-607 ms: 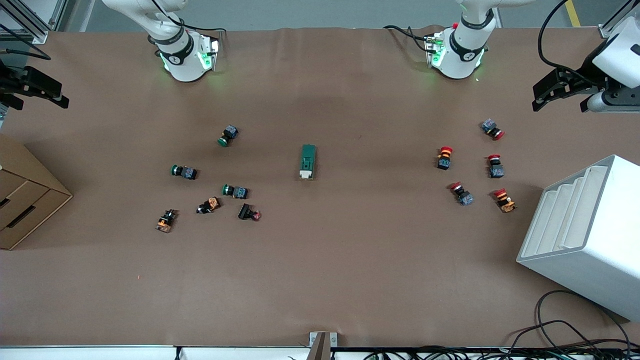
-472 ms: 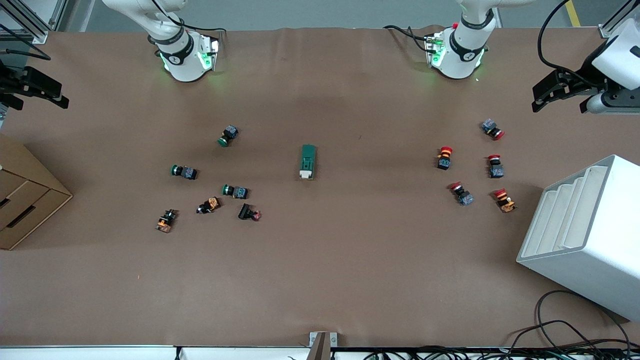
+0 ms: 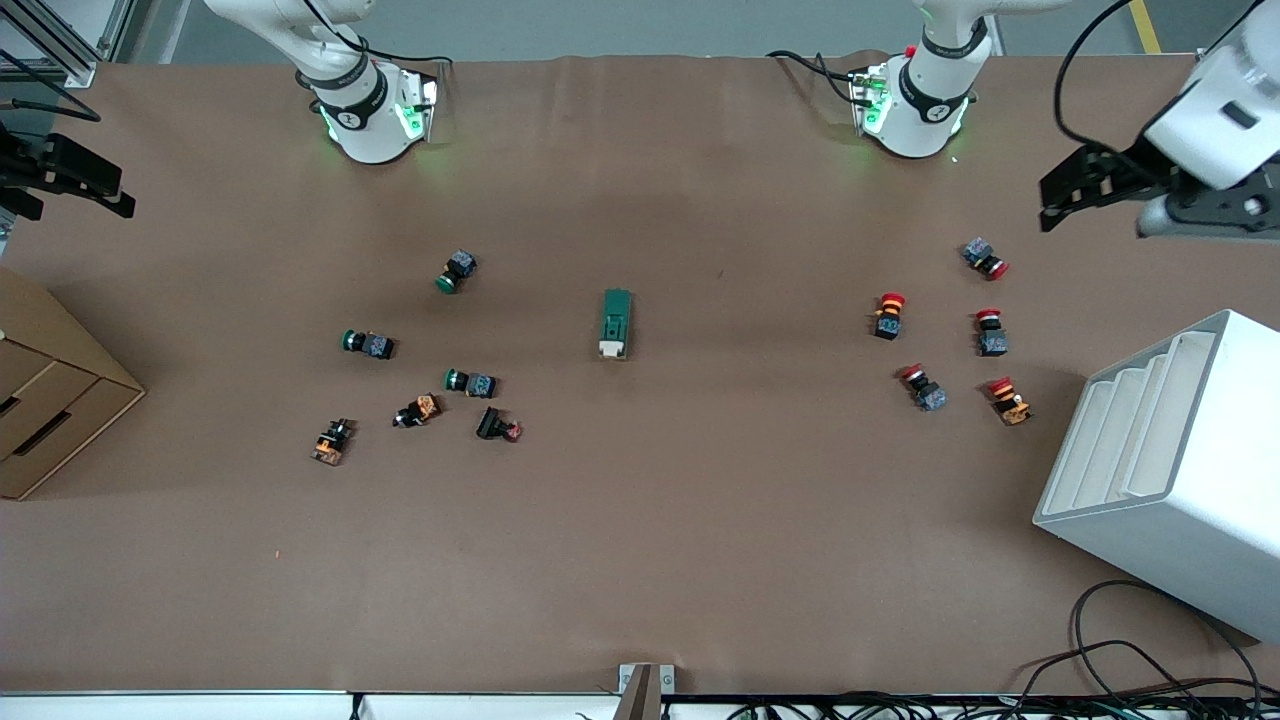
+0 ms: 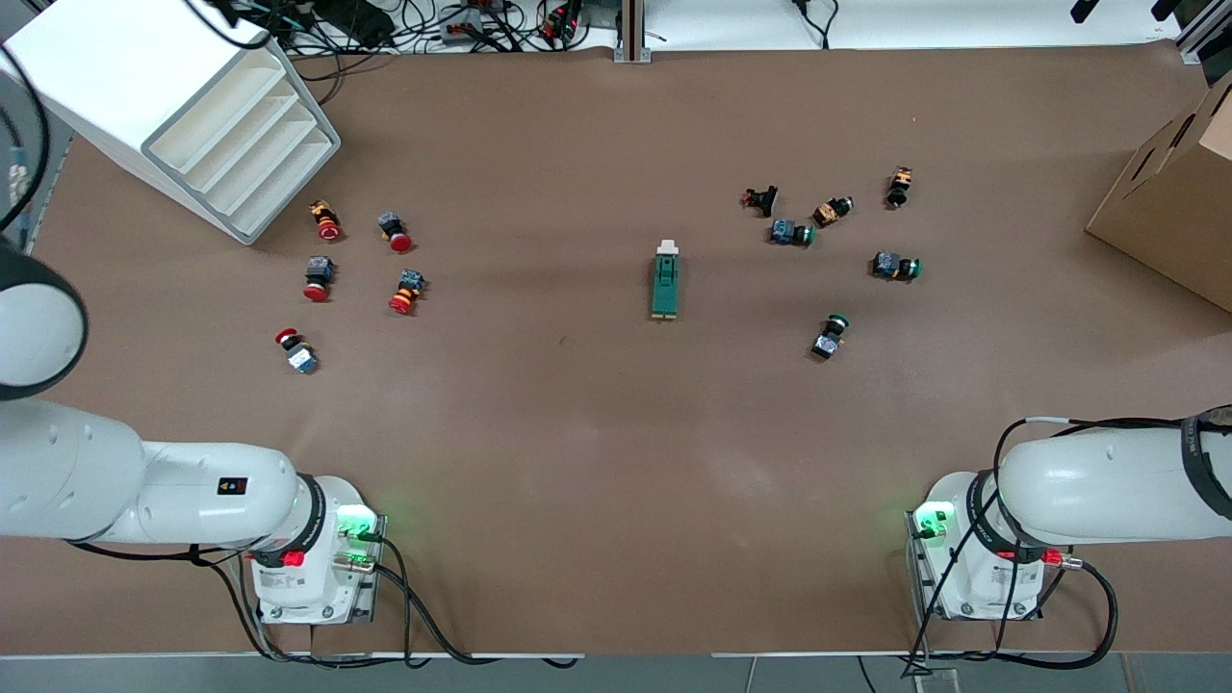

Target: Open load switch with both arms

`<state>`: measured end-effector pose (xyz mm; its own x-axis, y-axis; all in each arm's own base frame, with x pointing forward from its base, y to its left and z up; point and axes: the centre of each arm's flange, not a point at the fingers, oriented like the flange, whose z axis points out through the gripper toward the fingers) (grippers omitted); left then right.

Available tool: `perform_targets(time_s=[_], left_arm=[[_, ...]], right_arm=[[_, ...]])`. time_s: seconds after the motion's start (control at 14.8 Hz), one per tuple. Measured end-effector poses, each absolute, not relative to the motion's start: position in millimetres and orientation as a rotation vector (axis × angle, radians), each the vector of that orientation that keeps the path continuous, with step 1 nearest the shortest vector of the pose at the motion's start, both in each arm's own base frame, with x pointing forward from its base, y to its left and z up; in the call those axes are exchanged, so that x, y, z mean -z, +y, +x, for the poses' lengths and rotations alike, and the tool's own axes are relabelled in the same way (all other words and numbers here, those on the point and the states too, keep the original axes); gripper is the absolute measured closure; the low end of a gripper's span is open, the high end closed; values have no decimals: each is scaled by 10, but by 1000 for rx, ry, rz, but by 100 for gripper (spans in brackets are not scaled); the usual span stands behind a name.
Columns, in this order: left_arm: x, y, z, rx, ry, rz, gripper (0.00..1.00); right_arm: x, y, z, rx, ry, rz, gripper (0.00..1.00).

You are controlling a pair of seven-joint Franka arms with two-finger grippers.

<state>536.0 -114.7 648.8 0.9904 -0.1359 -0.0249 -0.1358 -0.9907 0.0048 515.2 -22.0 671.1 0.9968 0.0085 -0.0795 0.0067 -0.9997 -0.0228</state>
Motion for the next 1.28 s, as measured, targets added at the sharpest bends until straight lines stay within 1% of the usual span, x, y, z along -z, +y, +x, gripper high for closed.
perform_targets(time_s=[0.2,0.34,0.47,0.67,0.94,1.28], left_arm=[[-6193,-1968,5478,15,-254,3101,0],[-5945,-2642,5418,10,-180,3085,0],[-5677,-3285,5264,12,-67,3073,0],[-5236,-4100,4926,-52,115,3099,0],[-4502,-5106,4276,-198,339,3145,0],[-3280,-5952,3556,-536,423,3153,1]], right_arm=[[-6709,-225,5150,-127,-11,-3116,0],[-6706,-224,5146,-133,-11,-3116,0],[-6706,-223,5145,-134,-11,-3116,0],[-6706,-219,5145,-134,-12,-3116,0],[-6701,-262,5135,-143,3,-3101,0],[-6701,-266,5135,-142,3,-3093,0]])
